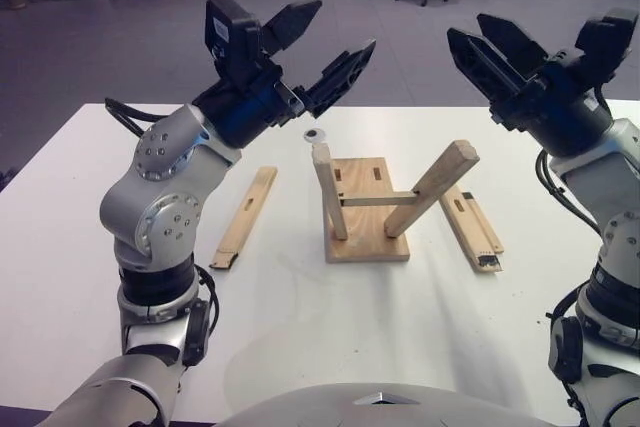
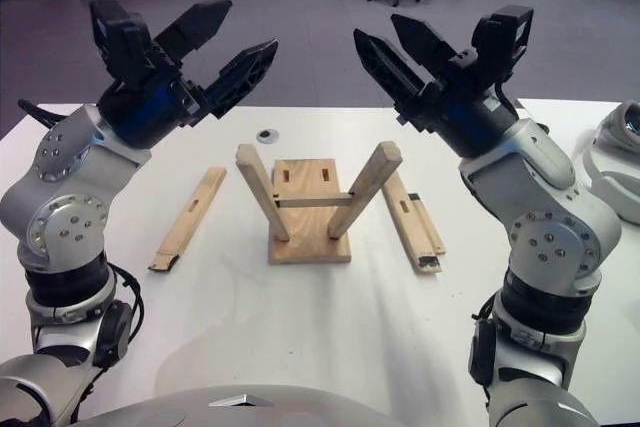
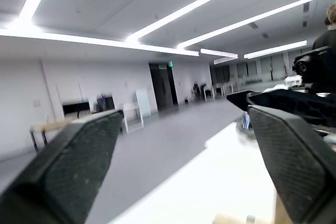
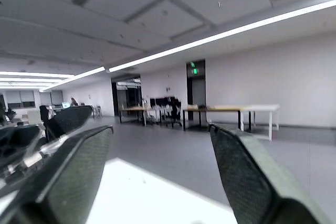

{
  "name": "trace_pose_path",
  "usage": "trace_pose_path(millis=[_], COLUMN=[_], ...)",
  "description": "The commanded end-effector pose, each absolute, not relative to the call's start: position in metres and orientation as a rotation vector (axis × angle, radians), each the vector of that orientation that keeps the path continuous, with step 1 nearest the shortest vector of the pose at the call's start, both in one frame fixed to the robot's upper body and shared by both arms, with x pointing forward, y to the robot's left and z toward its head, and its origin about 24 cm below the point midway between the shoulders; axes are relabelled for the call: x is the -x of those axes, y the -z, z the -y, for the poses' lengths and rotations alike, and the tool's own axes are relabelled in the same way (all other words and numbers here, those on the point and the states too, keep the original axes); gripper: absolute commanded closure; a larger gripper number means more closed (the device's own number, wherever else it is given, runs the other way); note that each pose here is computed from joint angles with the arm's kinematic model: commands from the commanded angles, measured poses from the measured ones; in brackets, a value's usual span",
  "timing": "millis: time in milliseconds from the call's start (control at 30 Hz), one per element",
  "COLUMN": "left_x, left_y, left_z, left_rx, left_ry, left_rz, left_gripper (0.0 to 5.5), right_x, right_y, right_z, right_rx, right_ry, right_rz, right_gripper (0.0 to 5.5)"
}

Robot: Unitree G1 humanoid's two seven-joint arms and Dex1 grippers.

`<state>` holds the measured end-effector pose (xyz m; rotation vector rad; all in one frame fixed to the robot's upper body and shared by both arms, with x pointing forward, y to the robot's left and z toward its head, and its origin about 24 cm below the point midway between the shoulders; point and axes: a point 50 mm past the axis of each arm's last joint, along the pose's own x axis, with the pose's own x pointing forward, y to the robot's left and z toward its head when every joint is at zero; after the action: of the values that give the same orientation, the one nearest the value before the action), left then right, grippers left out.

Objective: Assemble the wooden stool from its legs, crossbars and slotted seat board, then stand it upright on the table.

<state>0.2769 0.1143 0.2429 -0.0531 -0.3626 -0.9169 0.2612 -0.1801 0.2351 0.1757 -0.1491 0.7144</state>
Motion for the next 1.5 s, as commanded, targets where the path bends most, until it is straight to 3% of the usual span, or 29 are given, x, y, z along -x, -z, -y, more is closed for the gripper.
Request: trace_pose_path(millis=[33,100,133,200,267,333,400,467,533,633,700,767,900,967,1133,1200,1333,1433,1500], left_x=[-0.287,-0.28,-0.278,-0.285,-0.295,-0.296,-0.295,-0.292,-0.281,-0.24,-0.214,-0.197,-0.204,-0.207,-0.224,-0.243,-0.32,-0.334,-0.329], left_y=[-0.148,-0.117,-0.122,-0.163,-0.206,-0.236,-0.236,-0.209,-0.162,-0.091,-0.077,-0.071,-0.069,-0.066,-0.058,-0.057,-0.063,-0.069,-0.075], left_z=[-0.108,-0.107,-0.107,-0.115,-0.139,-0.169,-0.193,-0.211,-0.226,-0.251,-0.238,-0.224,-0.207,-0.198,-0.189,-0.185,-0.157,-0.182,-0.205], left_rx=[0.034,-0.034,-0.011,0.058,0.106,0.166,0.165,0.103,-0.076,-0.427,-0.48,-0.553,-0.656,-0.693,-0.659,-0.646,-0.511,-0.513,-0.503], left_ry=[0.96,0.977,0.98,0.938,0.848,0.767,0.692,0.639,0.624,0.709,0.882,1.029,1.061,1.082,1.039,0.977,0.738,0.713,0.711], left_rz=[0.028,-0.035,0.004,0.181,0.35,0.46,0.455,0.34,0.083,-0.404,-0.522,-0.59,-0.555,-0.541,-0.495,-0.451,-0.299,-0.272,-0.25], left_gripper=[1.15,1.15,1.15,1.15,1.15,1.15,1.15,1.15,1.15,1.15,1.15,1.15,1.15,1.15,1.15,1.15,1.15,1.15,1.15], right_x=[-0.251,-0.245,-0.247,-0.257,-0.261,-0.27,-0.29,-0.3,-0.281,-0.232,-0.208,-0.209,-0.302,-0.32,-0.295,-0.283,-0.264,-0.265,-0.275], right_y=[-0.146,-0.151,-0.163,-0.207,-0.246,-0.252,-0.221,-0.162,-0.113,-0.119,-0.12,-0.111,-0.083,-0.064,-0.02,-0.026,-0.063,-0.109,-0.126], right_z=[0.182,0.17,0.167,0.174,0.188,0.207,0.217,0.214,0.194,0.146,0.131,0.134,0.19,0.208,0.196,0.197,0.221,0.254,0.256], right_rx=[-0.182,-0.208,-0.235,-0.368,-0.501,-0.497,-0.375,-0.218,-0.142,-0.221,-0.226,-0.161,0.218,0.385,0.456,0.425,0.467,0.566,0.577], right_ry=[-0.7,-0.764,-0.78,-0.767,-0.774,-0.739,-0.652,-0.643,-0.82,-1.204,-1.326,-1.282,-0.689,-0.603,-0.935,-1.022,-0.992,-0.844,-0.791], right_rz=[-0.273,-0.228,-0.155,0.078,0.257,0.259,0.083,-0.176,-0.361,-0.318,-0.321,-0.339,-0.339,-0.401,-0.571,-0.556,-0.498,-0.457,-0.404], right_gripper=[2.11,2.11,2.11,2.11,2.11,2.11,2.11,2.11,2.11,2.11,2.11,2.11,2.11,2.11,2.11,2.11,2.11,2.11,2.11])
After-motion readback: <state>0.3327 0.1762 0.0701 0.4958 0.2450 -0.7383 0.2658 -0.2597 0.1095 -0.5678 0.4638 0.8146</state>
